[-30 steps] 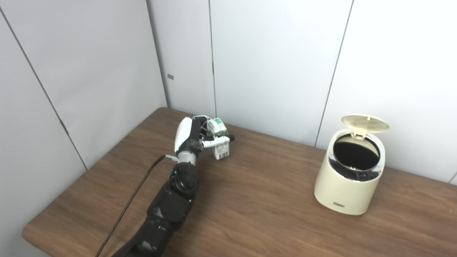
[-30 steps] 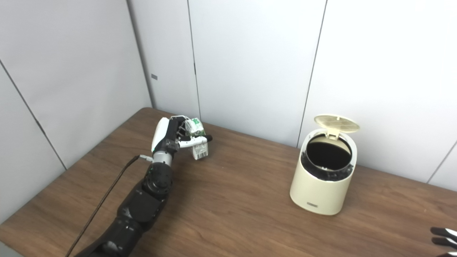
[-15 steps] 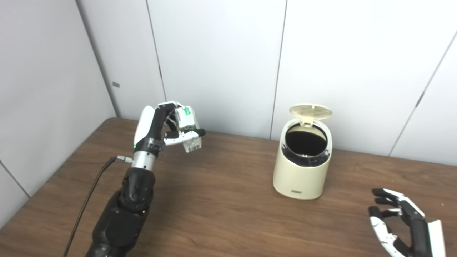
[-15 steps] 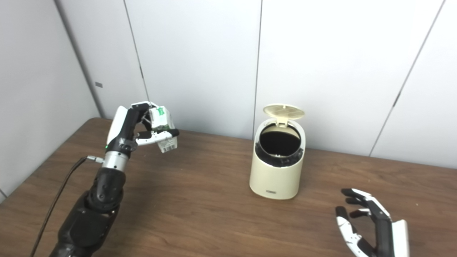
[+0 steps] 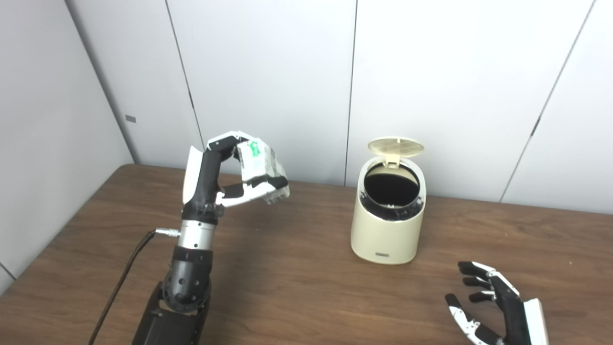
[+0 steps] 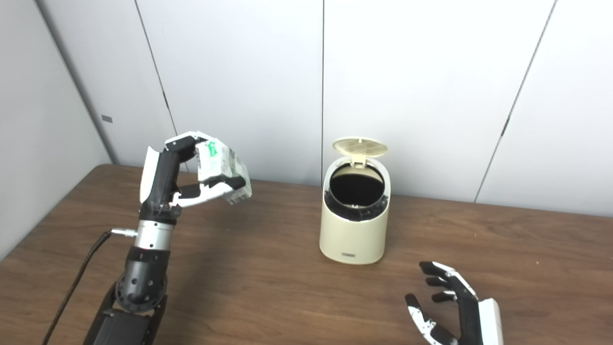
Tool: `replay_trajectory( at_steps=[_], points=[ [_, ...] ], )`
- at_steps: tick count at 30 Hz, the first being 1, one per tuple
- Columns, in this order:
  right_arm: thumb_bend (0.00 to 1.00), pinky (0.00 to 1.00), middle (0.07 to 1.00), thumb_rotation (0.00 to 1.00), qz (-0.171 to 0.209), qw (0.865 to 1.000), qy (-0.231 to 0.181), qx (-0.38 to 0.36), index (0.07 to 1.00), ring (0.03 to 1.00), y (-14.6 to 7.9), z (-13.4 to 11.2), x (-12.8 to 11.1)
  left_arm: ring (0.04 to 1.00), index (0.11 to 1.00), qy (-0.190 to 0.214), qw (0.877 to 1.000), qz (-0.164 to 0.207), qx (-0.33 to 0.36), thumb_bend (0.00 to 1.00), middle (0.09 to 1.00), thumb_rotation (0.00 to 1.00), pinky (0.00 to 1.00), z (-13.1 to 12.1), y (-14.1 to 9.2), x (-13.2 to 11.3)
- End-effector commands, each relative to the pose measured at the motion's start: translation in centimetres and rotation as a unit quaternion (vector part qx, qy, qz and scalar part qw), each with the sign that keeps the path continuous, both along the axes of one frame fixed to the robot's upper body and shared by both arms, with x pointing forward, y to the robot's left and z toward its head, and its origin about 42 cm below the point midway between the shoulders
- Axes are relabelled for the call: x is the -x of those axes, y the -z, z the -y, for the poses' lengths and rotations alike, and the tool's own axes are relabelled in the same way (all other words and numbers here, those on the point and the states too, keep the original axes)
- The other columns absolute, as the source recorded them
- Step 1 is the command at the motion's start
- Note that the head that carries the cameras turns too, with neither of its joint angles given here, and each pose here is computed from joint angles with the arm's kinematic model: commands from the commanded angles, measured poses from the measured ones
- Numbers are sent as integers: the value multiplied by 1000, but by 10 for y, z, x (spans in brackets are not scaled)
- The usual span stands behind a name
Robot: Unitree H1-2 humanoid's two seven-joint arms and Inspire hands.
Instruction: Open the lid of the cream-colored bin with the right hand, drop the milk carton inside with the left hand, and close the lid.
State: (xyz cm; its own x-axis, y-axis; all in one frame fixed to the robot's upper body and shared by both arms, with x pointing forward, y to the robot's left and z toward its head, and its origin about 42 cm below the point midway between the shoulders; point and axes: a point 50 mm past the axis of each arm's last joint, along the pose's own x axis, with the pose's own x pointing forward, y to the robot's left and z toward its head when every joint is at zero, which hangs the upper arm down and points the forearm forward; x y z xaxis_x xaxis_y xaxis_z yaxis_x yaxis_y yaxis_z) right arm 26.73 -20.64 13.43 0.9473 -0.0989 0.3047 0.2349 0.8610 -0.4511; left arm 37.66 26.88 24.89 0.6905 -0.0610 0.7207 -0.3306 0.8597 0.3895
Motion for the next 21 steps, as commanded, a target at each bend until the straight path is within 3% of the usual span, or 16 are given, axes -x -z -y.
replay_trajectory(
  at_steps=[1, 6, 14, 18, 21],
  points=[
    [216, 536, 717, 0, 30, 1000, -3, -3, 694, 676, -10, -4, -3, 466, 472, 9, 995, 93, -38, 505, 483, 0, 436, 15, -34, 0],
    [233, 542, 724, 0, 25, 1000, -3, 2, 688, 683, -8, -6, -4, 451, 472, 22, 989, 127, -78, 505, 493, 0, 493, 37, -32, 2],
    [254, 542, 727, 0, 16, 1000, -3, -16, 702, 682, -3, -9, -6, 469, 475, 39, 974, 186, -127, 506, 484, 0, 471, 72, -29, 3],
    [256, 554, 727, 13, 15, 1000, -4, -17, 702, 691, -1, -10, -6, 478, 474, 50, 968, 201, -138, 505, 479, 0, 471, 89, -27, 3],
    [255, 501, 728, 0, 17, 1000, -4, -14, 701, 655, 0, -11, -6, 485, 474, 58, 967, 206, -136, 505, 472, 0, 477, 99, -25, 2]
  ],
)
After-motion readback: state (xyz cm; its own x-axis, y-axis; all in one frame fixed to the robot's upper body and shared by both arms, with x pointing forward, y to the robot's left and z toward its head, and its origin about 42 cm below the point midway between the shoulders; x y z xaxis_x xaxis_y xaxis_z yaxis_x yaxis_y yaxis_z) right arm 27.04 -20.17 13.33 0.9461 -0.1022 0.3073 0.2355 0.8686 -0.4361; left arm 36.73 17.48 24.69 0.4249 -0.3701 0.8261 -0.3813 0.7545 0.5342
